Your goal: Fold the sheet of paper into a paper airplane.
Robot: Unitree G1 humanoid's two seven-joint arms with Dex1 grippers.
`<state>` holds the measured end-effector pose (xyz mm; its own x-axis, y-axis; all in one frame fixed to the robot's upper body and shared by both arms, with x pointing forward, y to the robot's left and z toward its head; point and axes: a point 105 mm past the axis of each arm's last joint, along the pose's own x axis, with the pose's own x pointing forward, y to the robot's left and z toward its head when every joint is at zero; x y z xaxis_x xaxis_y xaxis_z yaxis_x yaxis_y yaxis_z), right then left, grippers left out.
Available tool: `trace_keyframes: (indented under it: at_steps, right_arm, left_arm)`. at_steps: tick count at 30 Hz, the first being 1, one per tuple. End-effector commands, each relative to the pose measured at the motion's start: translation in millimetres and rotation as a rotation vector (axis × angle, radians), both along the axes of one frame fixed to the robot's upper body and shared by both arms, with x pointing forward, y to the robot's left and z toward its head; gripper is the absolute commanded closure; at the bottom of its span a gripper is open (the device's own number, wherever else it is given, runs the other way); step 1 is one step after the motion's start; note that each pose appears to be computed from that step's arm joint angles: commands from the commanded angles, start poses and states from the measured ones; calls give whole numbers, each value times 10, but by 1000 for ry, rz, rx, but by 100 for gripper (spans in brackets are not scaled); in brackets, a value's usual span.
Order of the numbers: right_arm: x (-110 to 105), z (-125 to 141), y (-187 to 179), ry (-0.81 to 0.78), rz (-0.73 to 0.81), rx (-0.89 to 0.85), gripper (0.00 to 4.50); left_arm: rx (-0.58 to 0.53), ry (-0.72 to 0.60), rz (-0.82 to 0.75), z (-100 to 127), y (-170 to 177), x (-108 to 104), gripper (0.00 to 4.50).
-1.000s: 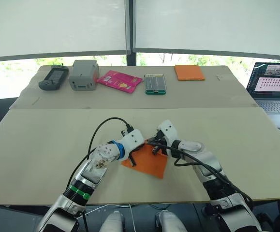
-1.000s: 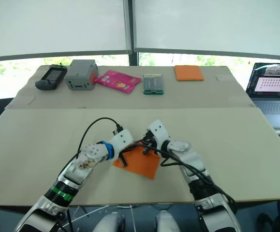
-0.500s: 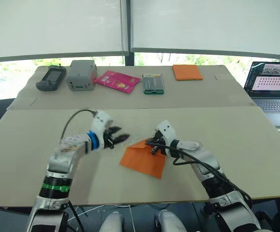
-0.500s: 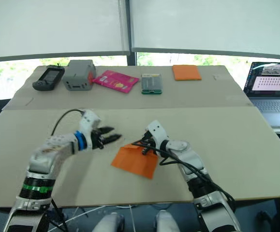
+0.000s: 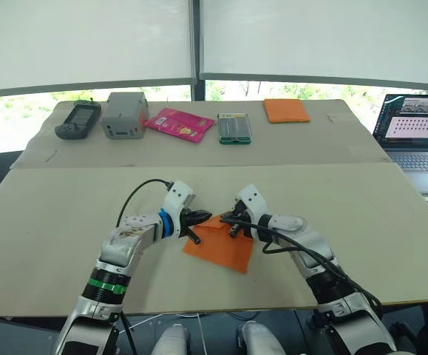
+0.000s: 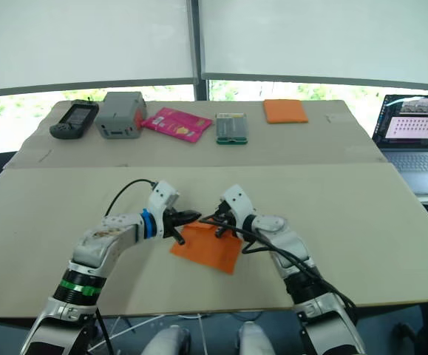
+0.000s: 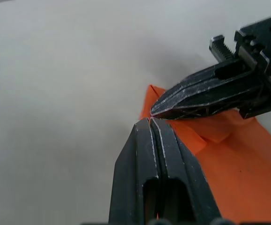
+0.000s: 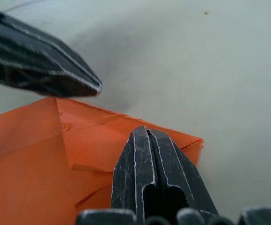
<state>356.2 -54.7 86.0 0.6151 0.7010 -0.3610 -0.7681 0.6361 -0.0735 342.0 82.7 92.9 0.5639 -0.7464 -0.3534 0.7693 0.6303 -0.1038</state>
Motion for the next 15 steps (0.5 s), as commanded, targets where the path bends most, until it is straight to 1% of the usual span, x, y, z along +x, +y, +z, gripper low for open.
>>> trace_keyframes:
  at_steps: [1, 3, 8, 10, 15]
  right_arm:
    - [9, 17, -35, -16, -24, 4, 450]
    - [18, 43, -15, -27, -23, 10, 450]
    - [63, 155, 106, -70, -12, 32, 450]
    - [63, 139, 145, -69, 1, 22, 450]
    - [0, -6, 228, -38, 40, -11, 450]
  left_arm:
    - [32, -4, -3, -38, -10, -9, 446]
    - [54, 17, -19, -113, -17, -46, 446]
    - [58, 29, -22, -173, -44, -70, 446]
    - [54, 29, -25, -174, -58, -72, 446]
    - [46, 24, -20, -161, -66, -59, 446]
